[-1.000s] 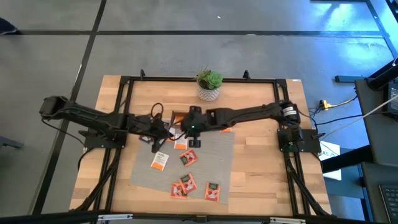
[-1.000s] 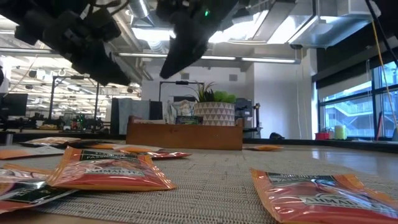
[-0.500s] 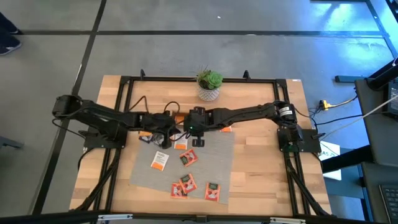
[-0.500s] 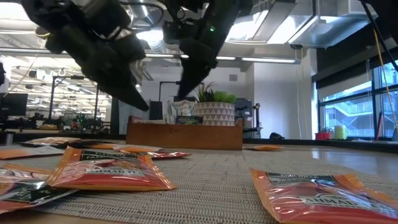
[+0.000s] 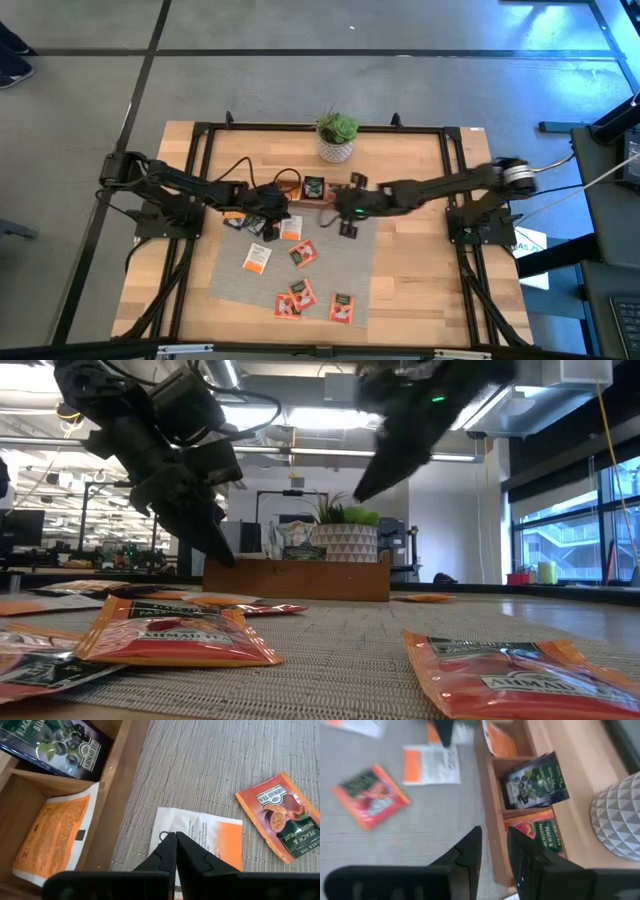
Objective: Pick & Place Tea
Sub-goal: Put the white tea bag into the left section of the wooden organizer
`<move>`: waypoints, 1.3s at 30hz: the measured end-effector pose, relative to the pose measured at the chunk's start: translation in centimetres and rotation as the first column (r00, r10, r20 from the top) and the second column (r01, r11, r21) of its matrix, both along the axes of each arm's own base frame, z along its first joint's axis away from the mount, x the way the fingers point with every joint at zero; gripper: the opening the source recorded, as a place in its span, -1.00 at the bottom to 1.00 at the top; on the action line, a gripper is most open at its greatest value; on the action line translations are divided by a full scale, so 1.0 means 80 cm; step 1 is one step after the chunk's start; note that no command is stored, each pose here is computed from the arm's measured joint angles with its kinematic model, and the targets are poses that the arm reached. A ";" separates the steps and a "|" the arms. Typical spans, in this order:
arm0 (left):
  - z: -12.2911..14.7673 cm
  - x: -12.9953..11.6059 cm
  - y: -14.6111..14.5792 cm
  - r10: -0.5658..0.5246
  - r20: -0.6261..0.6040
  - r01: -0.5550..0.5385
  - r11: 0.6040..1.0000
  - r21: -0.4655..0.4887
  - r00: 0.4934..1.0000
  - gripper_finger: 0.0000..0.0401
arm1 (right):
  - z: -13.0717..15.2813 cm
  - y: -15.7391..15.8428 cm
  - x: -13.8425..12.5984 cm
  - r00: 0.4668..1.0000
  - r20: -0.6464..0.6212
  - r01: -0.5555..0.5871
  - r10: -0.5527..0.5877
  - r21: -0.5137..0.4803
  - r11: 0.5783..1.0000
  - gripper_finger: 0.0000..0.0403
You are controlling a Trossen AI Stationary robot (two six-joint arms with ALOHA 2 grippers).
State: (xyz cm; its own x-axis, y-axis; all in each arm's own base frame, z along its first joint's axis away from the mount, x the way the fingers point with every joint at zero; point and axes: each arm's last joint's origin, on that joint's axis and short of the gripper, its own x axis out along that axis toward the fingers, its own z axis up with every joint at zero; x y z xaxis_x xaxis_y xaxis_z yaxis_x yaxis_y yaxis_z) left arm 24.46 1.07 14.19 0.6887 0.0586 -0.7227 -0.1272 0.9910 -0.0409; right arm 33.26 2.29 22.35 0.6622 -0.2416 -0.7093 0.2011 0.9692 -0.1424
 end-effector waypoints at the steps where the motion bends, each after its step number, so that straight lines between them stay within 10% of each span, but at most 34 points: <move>1: 0.000 0.000 0.000 0.001 0.002 -0.001 1.000 0.000 1.000 -0.98 | 0.000 0.003 -0.014 0.999 0.053 -0.011 0.011 0.003 1.000 -0.53; 11: 0.000 0.000 0.005 0.033 0.005 -0.033 0.999 0.019 0.999 -0.98 | -0.014 0.005 -0.104 0.857 0.513 -0.077 0.058 0.015 0.997 -0.53; 39: 0.019 0.010 0.022 0.261 0.065 -0.269 0.925 0.268 0.963 -0.98 | -0.028 0.004 -0.114 0.847 0.530 -0.067 0.029 0.053 0.996 -0.53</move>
